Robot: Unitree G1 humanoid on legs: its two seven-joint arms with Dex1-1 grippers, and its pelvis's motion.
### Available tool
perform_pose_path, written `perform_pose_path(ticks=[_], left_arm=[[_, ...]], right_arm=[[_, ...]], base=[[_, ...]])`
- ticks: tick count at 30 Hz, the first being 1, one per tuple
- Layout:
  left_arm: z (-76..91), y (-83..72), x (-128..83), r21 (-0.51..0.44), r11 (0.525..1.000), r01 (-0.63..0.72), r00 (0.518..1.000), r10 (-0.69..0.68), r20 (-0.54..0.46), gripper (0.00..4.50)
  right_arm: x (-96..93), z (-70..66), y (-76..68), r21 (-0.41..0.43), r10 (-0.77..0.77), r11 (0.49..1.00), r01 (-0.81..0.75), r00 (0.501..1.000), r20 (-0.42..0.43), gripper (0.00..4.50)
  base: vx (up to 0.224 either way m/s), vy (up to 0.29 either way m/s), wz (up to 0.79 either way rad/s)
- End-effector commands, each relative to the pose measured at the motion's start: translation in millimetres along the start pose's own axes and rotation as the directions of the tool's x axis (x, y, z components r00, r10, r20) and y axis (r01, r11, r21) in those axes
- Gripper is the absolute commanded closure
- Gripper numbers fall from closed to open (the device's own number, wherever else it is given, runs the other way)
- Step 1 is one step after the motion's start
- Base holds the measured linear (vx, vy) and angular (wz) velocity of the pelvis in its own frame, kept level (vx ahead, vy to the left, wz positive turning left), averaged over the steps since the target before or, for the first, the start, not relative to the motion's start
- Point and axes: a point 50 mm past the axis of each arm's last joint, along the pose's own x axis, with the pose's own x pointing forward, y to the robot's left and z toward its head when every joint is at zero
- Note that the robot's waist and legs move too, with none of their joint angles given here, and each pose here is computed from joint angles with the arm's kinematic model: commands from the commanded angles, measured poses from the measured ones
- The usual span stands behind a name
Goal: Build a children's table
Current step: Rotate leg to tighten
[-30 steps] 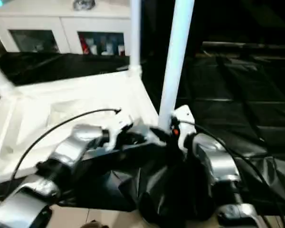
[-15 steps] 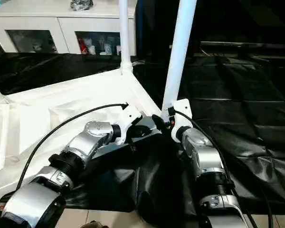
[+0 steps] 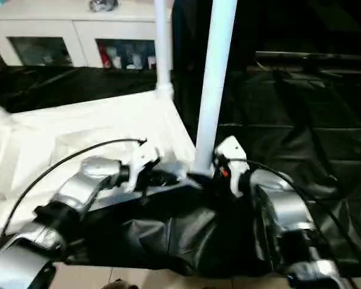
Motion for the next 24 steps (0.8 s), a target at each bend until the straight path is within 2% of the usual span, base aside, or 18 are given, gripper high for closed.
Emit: perform_pose_path(ticks=[1, 3, 6, 12, 16, 19, 23, 24], left_arm=[[25.5, -4.4, 3.8, 0.091, 0.993, 0.071, 0.994, -0.077, 0.072, 4.5], [23.4, -7.0, -1.9, 0.089, 0.991, 0.096, 0.993, -0.102, 0.065, 4.5], [22.1, -10.3, -6.4, 0.087, 0.989, 0.121, 0.99, -0.127, 0.057, 4.5], [21.7, -10.9, -7.3, 0.085, 0.989, 0.125, 0.99, -0.129, 0.05, 4.5], [22.9, -9.5, -5.2, 0.08, 0.992, 0.098, 0.993, -0.103, 0.058, 4.5], [25.9, -6.3, -1.8, 0.067, 0.996, 0.051, 0.995, -0.057, 0.084, 4.5], [36.9, 8.2, 11.4, 0.017, 0.993, -0.115, 0.984, 0.112, 0.141, 4.5], [36.9, 8.2, 11.4, 0.017, 0.993, -0.115, 0.984, 0.112, 0.141, 4.5]], right_arm=[[7.3, 2.7, 13.9, -0.007, 0.128, 0.992, -0.128, 0.992, 0.005, 0.82], [3.1, 0.7, 13.9, -0.004, 0.143, 0.99, -0.143, 0.99, -0.005, 0.82], [0.4, 0.4, 14.4, 0.005, 0.157, 0.988, -0.157, 0.988, -0.007, 1.13], [0.5, -0.1, 17.6, 0.019, 0.189, 0.982, -0.189, 0.982, -0.015, 1.69], [2.0, -1.3, 18.8, 0.024, 0.186, 0.982, -0.186, 0.982, -0.016, 1.83], [5.4, -4.2, 15.4, 0.037, 0.12, 0.992, -0.12, 0.993, -0.018, 1.85], [22.8, -8.1, 3.4, 0.108, -0.129, 0.986, 0.127, 0.992, 0.007, 1.85], [22.8, -8.1, 3.4, 0.108, -0.129, 0.986, 0.127, 0.992, 0.007, 1.85]], base=[[0.0, 0.0, 0.0], [0.0, 0.0, 0.0], [0.0, 0.0, 0.0], [0.0, 0.0, 0.0], [0.0, 0.0, 0.0], [0.0, 0.0, 0.0], [0.0, 0.0, 0.0], [0.0, 0.0, 0.0]])
